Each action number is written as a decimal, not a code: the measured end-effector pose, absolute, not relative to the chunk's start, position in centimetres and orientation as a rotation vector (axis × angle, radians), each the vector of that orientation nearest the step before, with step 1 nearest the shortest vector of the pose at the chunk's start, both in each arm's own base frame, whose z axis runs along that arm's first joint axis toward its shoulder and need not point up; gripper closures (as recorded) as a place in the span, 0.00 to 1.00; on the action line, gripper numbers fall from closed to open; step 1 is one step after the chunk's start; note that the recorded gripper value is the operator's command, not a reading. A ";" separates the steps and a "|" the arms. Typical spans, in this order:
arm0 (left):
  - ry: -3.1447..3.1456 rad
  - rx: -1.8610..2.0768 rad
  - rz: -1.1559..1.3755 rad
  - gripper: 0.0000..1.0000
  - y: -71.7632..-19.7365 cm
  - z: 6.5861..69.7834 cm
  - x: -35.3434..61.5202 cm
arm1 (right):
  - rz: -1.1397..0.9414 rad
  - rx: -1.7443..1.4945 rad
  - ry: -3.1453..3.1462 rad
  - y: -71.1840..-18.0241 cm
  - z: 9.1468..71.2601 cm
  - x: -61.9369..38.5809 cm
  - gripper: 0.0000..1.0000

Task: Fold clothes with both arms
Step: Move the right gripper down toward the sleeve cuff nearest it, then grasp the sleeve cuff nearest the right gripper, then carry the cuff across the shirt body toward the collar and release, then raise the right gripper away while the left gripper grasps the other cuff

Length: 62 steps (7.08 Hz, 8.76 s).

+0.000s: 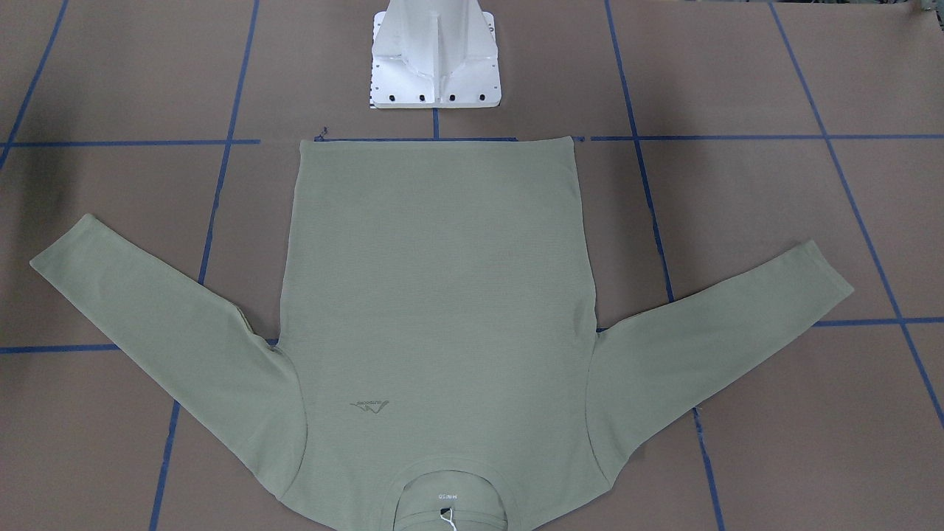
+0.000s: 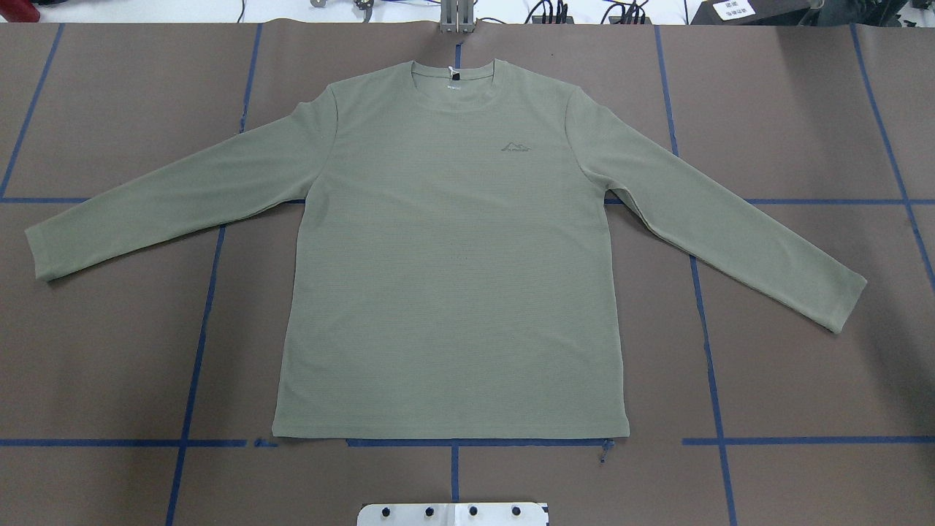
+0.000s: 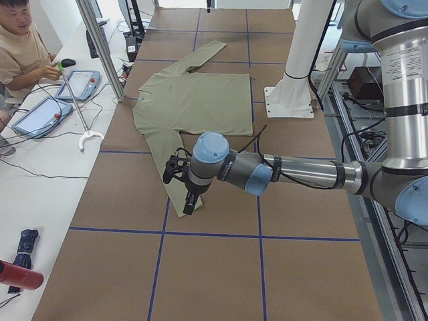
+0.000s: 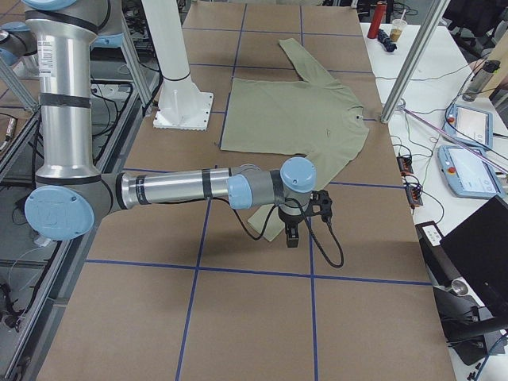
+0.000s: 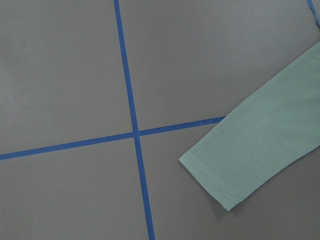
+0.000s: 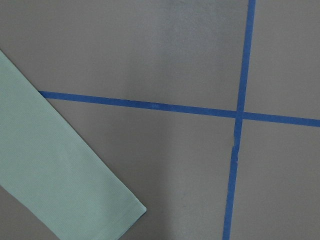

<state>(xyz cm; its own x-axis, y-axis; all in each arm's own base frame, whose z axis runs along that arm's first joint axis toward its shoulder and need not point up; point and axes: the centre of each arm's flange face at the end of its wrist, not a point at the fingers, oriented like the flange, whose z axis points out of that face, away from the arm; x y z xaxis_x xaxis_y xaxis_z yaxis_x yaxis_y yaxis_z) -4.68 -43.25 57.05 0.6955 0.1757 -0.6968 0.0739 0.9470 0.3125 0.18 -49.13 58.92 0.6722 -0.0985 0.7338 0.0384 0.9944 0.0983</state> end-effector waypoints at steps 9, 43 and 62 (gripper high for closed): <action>0.962 0.312 0.137 0.01 -43.0 54.6 -2.0 | -0.085 0.088 -0.857 -49.0 58.2 -6.1 0.00; 1.006 0.313 0.107 0.01 -42.3 51.7 -1.5 | 0.198 -0.035 -1.234 -51.0 17.1 -35.1 1.00; 0.922 0.170 0.144 0.04 -55.0 62.0 10.5 | 0.276 0.023 -1.156 -58.0 24.8 -36.4 0.01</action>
